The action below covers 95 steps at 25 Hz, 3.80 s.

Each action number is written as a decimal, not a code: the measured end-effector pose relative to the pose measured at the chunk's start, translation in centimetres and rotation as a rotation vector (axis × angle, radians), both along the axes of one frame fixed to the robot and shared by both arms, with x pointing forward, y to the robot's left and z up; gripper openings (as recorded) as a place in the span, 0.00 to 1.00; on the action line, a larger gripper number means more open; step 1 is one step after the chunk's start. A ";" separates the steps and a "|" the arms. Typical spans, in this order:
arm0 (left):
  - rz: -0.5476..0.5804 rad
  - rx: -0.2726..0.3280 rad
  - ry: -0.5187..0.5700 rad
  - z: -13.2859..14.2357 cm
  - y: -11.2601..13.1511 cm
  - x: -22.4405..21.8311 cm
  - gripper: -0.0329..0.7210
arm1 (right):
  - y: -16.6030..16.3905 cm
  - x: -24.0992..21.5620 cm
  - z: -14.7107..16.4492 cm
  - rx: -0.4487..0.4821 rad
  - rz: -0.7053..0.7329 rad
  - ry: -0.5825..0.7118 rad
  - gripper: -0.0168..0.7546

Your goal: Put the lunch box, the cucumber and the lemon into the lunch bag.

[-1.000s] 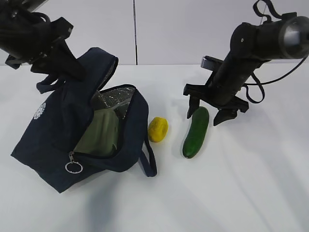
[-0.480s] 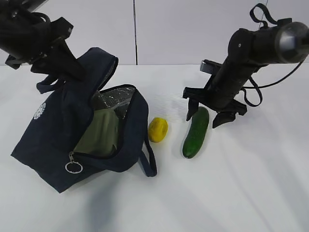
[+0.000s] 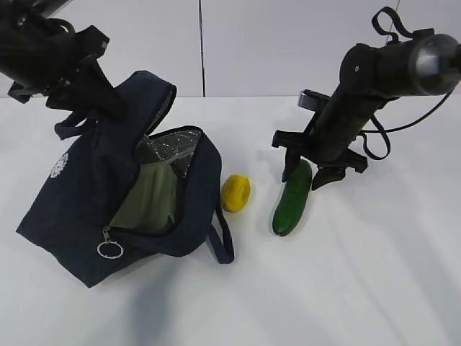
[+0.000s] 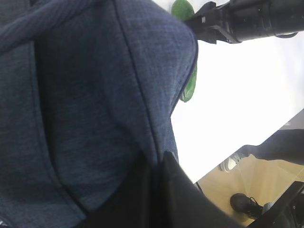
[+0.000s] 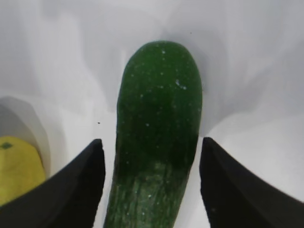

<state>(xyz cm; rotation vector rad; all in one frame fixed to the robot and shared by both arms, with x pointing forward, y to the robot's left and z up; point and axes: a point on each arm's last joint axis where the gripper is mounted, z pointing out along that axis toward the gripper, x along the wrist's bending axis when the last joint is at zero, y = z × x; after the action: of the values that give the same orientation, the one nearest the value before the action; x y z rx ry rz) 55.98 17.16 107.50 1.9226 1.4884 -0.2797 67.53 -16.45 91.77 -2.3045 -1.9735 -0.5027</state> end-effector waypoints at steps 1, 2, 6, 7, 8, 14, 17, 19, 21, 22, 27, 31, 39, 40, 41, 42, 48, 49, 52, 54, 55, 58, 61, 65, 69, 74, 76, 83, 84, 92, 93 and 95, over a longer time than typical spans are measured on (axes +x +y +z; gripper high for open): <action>0.000 0.000 0.000 0.0 0.0 0.0 0.04 | 0.0 0.0 0.0 0.000 0.000 -0.001 0.60; 0.000 0.000 0.000 0.0 0.0 0.0 0.04 | 0.0 0.0 0.0 0.000 0.000 -0.001 0.58; 0.000 -0.002 0.000 0.0 0.0 0.0 0.04 | 0.0 0.0 0.0 0.000 0.000 -0.001 0.54; 0.000 -0.002 0.000 0.0 0.0 0.0 0.04 | 0.0 0.0 0.0 0.000 -0.001 -0.002 0.53; 0.000 -0.002 0.000 0.0 0.0 0.0 0.04 | 0.0 0.0 0.0 0.000 -0.001 -0.002 0.53; 0.000 -0.002 0.000 0.0 0.0 0.0 0.04 | 0.0 0.0 0.0 0.000 -0.001 -0.002 0.53; 0.000 -0.002 0.000 0.0 0.0 0.0 0.04 | 0.0 0.0 0.0 0.000 -0.001 -0.002 0.53; 0.000 -0.002 0.000 0.0 0.0 0.0 0.04 | 0.0 0.0 0.0 0.000 -0.001 -0.002 0.51; 0.001 -0.003 0.001 0.0 0.0 0.0 0.04 | 0.0 0.0 0.0 0.000 -0.001 -0.002 0.47; 0.001 -0.003 0.001 0.0 0.0 0.0 0.04 | 0.0 0.0 0.0 0.000 -0.001 -0.002 0.46; 0.001 -0.005 0.001 0.0 0.0 0.0 0.04 | 0.0 -0.1 0.1 0.001 0.004 0.015 0.44; 0.002 -0.008 0.002 0.0 0.0 0.0 0.04 | 0.2 0.0 1.2 -0.002 0.048 0.046 0.44; 0.002 -0.010 0.002 0.1 -0.1 0.0 0.04 | 1.2 0.5 5.3 0.074 0.151 0.064 0.44; 0.002 -0.010 0.002 0.1 -0.1 0.0 0.04 | 1.5 0.4 5.6 0.104 0.162 0.072 0.44; 0.002 -0.010 0.002 0.1 -0.1 0.0 0.04 | 1.7 0.4 6.0 0.130 0.177 0.072 0.44; 0.002 -0.010 0.002 0.1 -0.1 0.0 0.04 | 2.0 0.4 6.3 0.159 0.192 0.072 0.44; 0.002 -0.010 0.002 0.1 -0.1 0.0 0.04 | 3.4 0.0 7.2 0.336 0.256 0.084 0.44; 0.002 -0.010 0.002 0.1 -0.1 0.0 0.04 | 3.6 -0.1 7.4 0.368 0.264 0.081 0.44; 0.002 -0.010 0.002 0.1 -0.1 0.0 0.04 | 4.4 -0.1 8.1 0.474 0.288 0.062 0.44; 0.002 -0.010 0.002 0.1 -0.1 0.0 0.04 | 4.8 -0.1 8.6 0.542 0.300 0.047 0.44; 0.002 -0.010 0.002 0.1 -0.1 0.0 0.04 | 4.9 -0.1 8.7 0.561 0.307 0.039 0.44; 0.002 -0.010 0.002 0.1 -0.1 0.0 0.04 | 5.7 -0.4 8.9 0.589 0.331 0.031 0.44; 0.002 -0.010 0.002 0.1 -0.1 0.0 0.04 | 7.3 -1.1 9.0 0.597 0.376 0.033 0.44; 0.003 -0.011 0.003 0.1 -0.1 0.0 0.04 | 9.8 -2.3 9.3 0.634 0.437 0.040 0.44; 0.003 -0.011 0.003 0.1 -0.1 0.0 0.04 | 11.9 -3.3 9.6 0.674 0.476 0.028 0.44; 0.000 -0.014 0.007 0.1 -0.1 -0.1 0.04 | 13.5 -3.5 9.6 0.669 0.478 -0.040 0.44; 0.001 -0.021 0.007 0.1 -0.1 0.0 0.04 | 13.8 -3.4 9.5 0.664 0.468 -0.066 0.44; 0.002 -0.031 0.013 0.1 -0.2 0.0 0.04 | 14.2 -2.2 7.4 0.675 0.403 -0.081 0.44; 0.001 -0.032 0.016 0.1 -0.2 -0.1 0.04 | 14.3 -2.1 6.8 0.685 0.398 -0.080 0.44; 0.001 -0.033 0.016 0.1 -0.2 -0.1 0.04 | 14.9 -1.6 5.9 0.726 0.395 -0.120 0.44; 0.001 -0.033 0.016 0.1 -0.2 -0.1 0.04 | 15.0 -1.6 5.9 0.725 0.402 -0.124 0.45; 0.001 -0.033 0.016 0.1 -0.2 -0.1 0.04 | 15.0 -1.7 5.9 0.725 0.408 -0.131 0.49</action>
<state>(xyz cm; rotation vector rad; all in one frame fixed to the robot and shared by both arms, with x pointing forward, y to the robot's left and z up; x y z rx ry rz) 55.92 16.92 107.65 1.8976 1.4861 -0.3177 65.86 -1.42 97.69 -1.4296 -1.8139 -1.1120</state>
